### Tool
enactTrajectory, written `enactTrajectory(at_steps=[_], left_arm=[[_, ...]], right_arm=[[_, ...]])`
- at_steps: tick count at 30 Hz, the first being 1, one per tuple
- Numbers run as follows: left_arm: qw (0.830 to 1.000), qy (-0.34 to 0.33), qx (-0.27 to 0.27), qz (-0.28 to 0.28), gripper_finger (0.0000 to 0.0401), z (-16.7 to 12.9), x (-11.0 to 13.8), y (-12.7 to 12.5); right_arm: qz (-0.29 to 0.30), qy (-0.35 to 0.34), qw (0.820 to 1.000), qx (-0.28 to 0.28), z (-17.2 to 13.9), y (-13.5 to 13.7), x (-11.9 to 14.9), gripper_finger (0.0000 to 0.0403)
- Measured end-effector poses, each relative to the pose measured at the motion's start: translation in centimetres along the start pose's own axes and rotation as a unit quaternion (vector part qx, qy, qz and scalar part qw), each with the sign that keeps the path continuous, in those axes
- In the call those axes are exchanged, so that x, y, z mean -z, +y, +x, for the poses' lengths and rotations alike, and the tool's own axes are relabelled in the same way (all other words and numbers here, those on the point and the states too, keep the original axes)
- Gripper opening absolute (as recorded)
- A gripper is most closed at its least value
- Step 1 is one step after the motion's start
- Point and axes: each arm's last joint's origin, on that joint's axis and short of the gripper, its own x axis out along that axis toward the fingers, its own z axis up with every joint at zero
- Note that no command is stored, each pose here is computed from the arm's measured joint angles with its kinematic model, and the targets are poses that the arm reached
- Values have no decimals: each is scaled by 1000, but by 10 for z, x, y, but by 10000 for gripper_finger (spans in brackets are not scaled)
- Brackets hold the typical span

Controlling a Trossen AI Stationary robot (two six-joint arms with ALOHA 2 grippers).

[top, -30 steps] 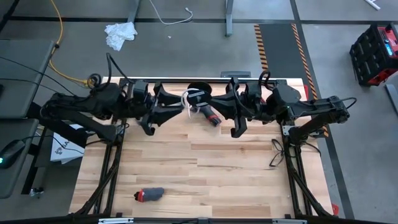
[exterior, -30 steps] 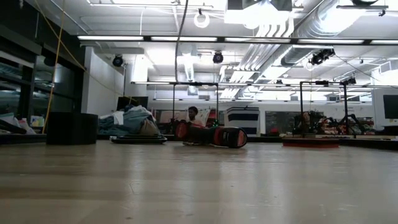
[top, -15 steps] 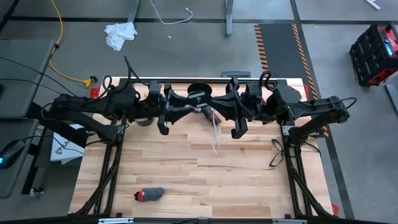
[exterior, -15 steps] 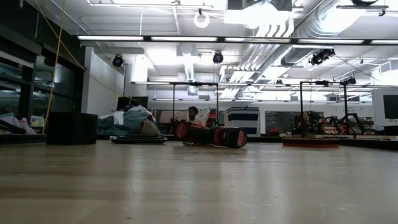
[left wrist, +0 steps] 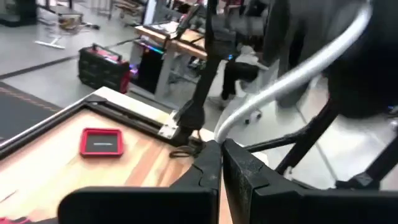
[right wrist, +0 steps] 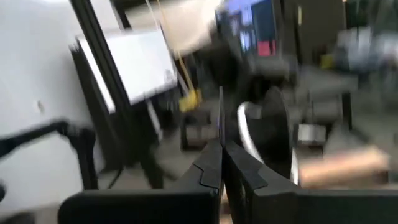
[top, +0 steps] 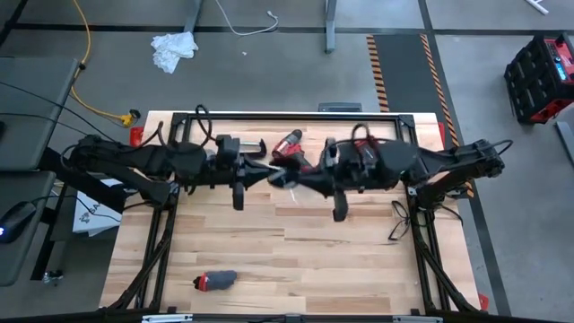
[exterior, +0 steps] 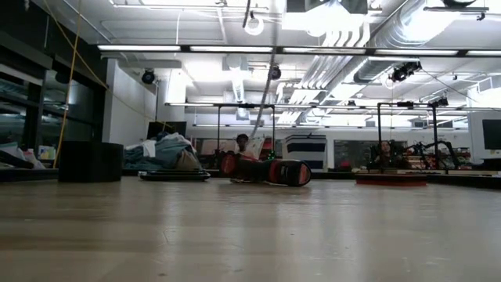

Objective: Coil cords
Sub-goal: Uncoil the white cable wire from the black spool

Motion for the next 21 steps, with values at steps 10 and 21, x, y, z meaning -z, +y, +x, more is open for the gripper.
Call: enactTrajectory(at_steps=[10,21], left_arm=[[997,64,-36,2,0,-2,13,6],[985,119,-121,37,1,-6,28,18]], right_arm=[[66,200,975,73,-5,6,51,0],[72,411,901,122,34,11,150,0]])
